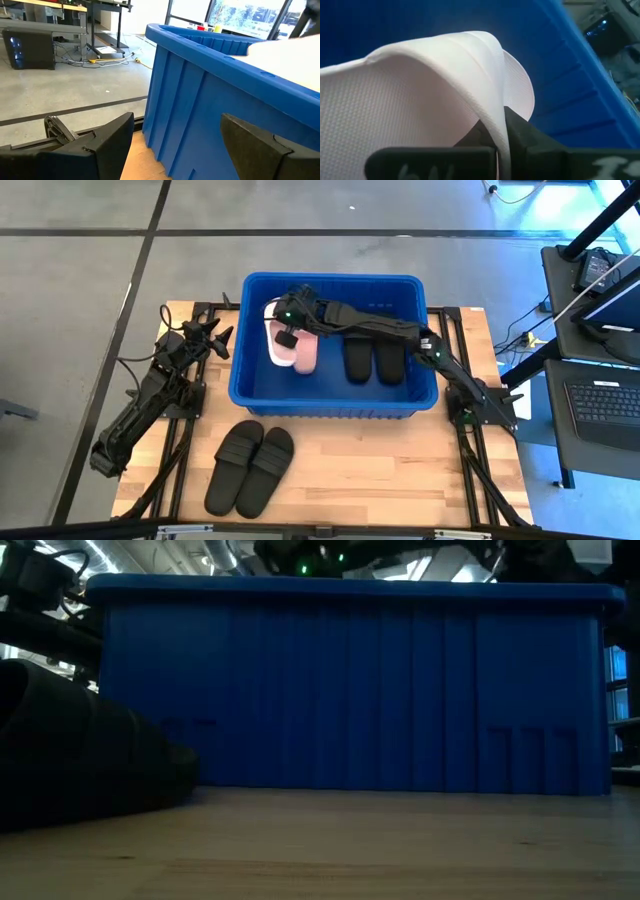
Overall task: Pick and place slides into bin
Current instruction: Put the pink slipper into the blue bin
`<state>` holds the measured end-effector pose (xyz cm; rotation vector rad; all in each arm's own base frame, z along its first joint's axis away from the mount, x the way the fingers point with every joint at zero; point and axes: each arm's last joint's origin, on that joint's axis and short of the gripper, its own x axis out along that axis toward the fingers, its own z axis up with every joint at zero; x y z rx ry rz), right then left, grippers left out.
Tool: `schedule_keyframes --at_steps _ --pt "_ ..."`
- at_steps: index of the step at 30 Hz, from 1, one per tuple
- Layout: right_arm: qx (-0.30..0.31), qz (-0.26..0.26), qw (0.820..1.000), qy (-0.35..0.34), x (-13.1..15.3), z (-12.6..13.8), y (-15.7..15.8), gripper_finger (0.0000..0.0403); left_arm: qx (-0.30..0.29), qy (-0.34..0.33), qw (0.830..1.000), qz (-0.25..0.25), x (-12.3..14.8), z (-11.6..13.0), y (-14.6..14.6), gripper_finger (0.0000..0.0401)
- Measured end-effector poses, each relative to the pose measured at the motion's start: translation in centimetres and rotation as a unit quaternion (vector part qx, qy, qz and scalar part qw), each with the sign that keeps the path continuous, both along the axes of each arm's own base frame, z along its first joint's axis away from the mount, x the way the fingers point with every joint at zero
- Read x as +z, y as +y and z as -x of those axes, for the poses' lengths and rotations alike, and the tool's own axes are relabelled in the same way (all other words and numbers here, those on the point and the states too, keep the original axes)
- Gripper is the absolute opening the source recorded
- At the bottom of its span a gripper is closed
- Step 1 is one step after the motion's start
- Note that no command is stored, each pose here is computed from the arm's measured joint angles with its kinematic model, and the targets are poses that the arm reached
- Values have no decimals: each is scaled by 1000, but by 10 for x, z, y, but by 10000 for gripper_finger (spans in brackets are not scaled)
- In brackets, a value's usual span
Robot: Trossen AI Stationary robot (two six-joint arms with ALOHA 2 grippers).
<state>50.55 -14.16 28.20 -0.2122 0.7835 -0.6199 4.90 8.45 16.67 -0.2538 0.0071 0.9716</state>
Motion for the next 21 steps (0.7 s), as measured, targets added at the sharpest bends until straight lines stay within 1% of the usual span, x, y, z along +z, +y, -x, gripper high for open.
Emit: schedule_keyframes --at_steps 6,10,17,21 --pt "-2 13 1000 12 -28 -10 -16 16 0 0 1000 0 0 0 0 290" --pt "9 21 999 28 -44 -16 -19 16 -1 -1 1000 1 0 0 0 290" --pt "22 32 998 45 -47 -17 -19 16 -5 -3 1000 -2 0 0 0 290" --pt "23 30 998 50 -48 -16 -19 16 -5 -16 999 -29 6 -1 0 290"
